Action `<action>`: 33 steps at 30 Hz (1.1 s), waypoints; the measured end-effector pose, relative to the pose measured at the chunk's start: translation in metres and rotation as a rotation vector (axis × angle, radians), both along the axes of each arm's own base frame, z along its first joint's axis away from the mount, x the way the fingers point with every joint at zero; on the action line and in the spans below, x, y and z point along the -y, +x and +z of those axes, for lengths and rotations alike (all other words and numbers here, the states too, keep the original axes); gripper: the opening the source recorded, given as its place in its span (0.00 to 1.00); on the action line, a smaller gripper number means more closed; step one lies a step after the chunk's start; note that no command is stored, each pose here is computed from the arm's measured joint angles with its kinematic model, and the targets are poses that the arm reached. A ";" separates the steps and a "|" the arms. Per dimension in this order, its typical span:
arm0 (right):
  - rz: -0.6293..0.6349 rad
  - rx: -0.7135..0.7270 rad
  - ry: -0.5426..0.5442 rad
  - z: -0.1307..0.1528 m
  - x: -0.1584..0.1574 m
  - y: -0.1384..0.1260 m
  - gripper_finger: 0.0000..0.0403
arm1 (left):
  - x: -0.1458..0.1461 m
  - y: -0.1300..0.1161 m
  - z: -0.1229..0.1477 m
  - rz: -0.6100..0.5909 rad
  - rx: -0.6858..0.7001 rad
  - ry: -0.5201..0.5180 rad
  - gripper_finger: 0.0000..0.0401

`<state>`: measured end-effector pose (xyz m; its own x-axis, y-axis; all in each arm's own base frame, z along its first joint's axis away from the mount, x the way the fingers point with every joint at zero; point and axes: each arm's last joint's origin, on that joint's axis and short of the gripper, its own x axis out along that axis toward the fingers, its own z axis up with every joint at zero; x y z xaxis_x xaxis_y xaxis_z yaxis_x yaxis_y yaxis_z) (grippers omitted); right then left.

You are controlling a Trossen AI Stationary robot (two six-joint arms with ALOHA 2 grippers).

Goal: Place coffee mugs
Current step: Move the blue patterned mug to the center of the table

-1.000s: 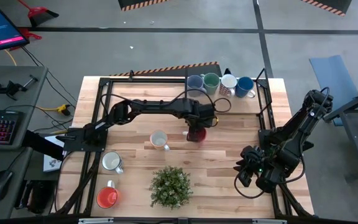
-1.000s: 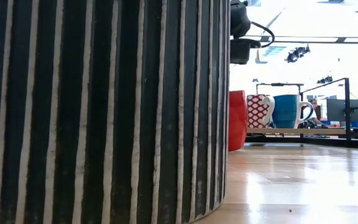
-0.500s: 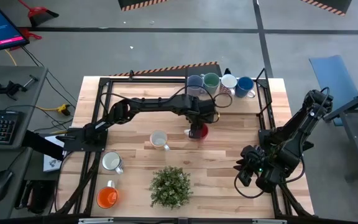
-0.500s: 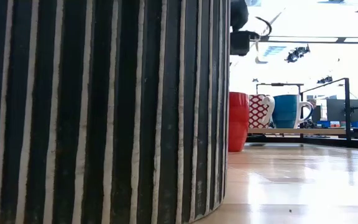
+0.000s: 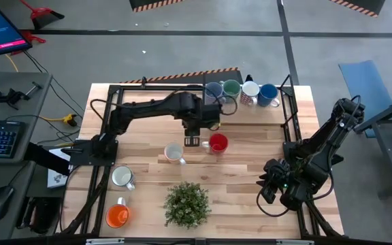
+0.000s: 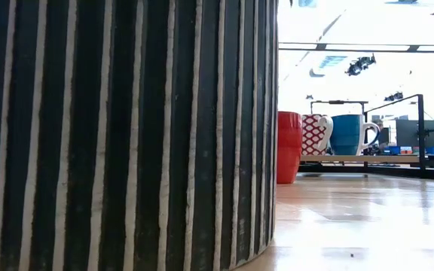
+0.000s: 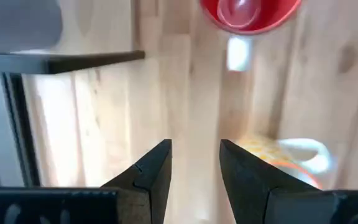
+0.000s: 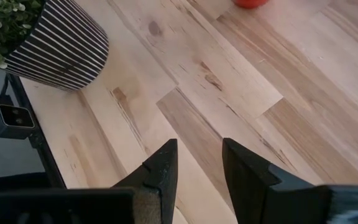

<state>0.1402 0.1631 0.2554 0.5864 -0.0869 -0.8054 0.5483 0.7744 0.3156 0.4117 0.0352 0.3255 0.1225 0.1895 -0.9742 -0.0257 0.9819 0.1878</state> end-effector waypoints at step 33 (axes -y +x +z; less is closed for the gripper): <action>-0.014 0.017 -0.056 0.000 0.003 -0.001 0.26 | 0.126 -0.252 -0.051 0.220 -0.132 -0.236 0.31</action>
